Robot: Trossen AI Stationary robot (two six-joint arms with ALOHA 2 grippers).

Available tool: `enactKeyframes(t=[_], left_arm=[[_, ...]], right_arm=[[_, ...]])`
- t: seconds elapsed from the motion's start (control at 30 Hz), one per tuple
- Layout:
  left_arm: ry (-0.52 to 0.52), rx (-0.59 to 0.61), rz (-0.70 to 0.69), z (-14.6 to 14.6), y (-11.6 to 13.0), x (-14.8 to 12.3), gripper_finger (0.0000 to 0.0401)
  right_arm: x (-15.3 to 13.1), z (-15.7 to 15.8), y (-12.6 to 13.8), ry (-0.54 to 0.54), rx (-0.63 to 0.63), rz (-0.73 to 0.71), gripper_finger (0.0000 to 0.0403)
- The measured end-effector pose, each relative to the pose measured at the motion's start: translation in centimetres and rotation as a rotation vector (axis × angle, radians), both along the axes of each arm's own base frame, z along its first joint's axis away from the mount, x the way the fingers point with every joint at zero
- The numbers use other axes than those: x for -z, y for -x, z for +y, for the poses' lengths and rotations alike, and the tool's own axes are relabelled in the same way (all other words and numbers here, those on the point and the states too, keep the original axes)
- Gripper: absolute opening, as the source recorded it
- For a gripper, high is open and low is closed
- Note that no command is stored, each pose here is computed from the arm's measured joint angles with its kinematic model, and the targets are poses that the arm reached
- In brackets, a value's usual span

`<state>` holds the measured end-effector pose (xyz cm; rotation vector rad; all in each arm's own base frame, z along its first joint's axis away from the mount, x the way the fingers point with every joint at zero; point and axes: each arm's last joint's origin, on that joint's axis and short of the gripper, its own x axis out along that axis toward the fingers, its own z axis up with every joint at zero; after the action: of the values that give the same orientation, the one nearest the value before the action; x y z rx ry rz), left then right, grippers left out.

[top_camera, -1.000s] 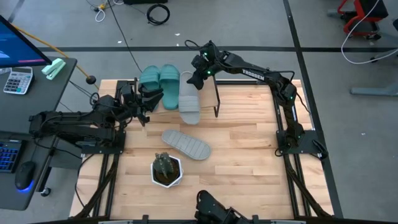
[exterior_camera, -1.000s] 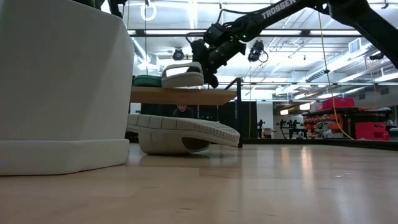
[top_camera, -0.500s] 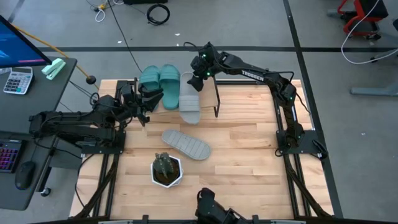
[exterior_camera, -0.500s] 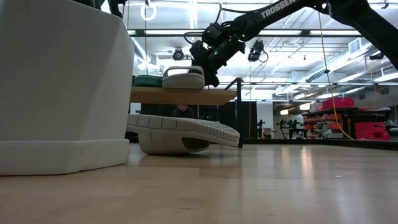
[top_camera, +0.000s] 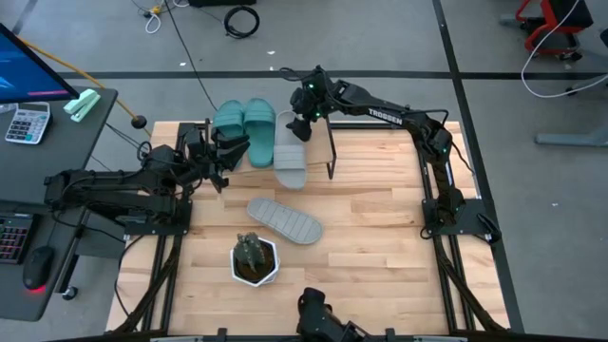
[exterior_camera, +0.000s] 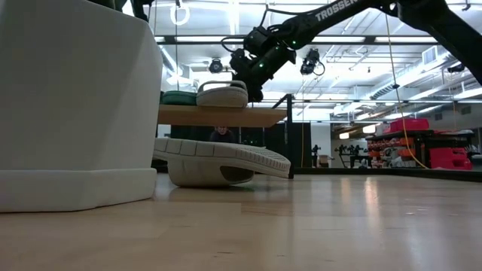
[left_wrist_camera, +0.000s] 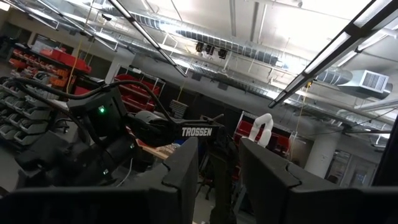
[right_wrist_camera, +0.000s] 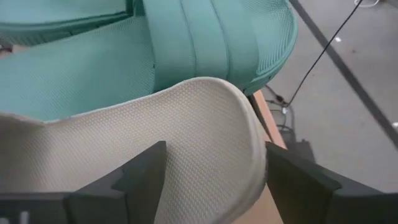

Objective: Pick and place slides into the shelf
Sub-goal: Put the right gray slipper on the shelf

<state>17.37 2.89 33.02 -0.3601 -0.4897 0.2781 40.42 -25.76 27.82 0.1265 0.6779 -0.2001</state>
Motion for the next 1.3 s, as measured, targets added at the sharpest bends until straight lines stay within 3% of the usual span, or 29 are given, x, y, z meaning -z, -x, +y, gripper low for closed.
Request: enactKeyframes(t=[0.83,1.07,1.3], left_arm=[[-0.001,0.000,-0.001,0.0,0.0,0.0,0.0128],[-0.001,0.000,-0.001,0.0,0.0,0.0,0.0120],[-0.002,-0.001,0.000,0.0,0.0,0.0,0.0124]], right_arm=[[-0.1,0.9,-1.0,0.338,-0.061,0.108,0.0270],[-2.5,1.6,0.1,0.387,-0.004,0.123,0.0265],[-3.6,1.9,2.1,0.334,0.004,0.210,0.0248]])
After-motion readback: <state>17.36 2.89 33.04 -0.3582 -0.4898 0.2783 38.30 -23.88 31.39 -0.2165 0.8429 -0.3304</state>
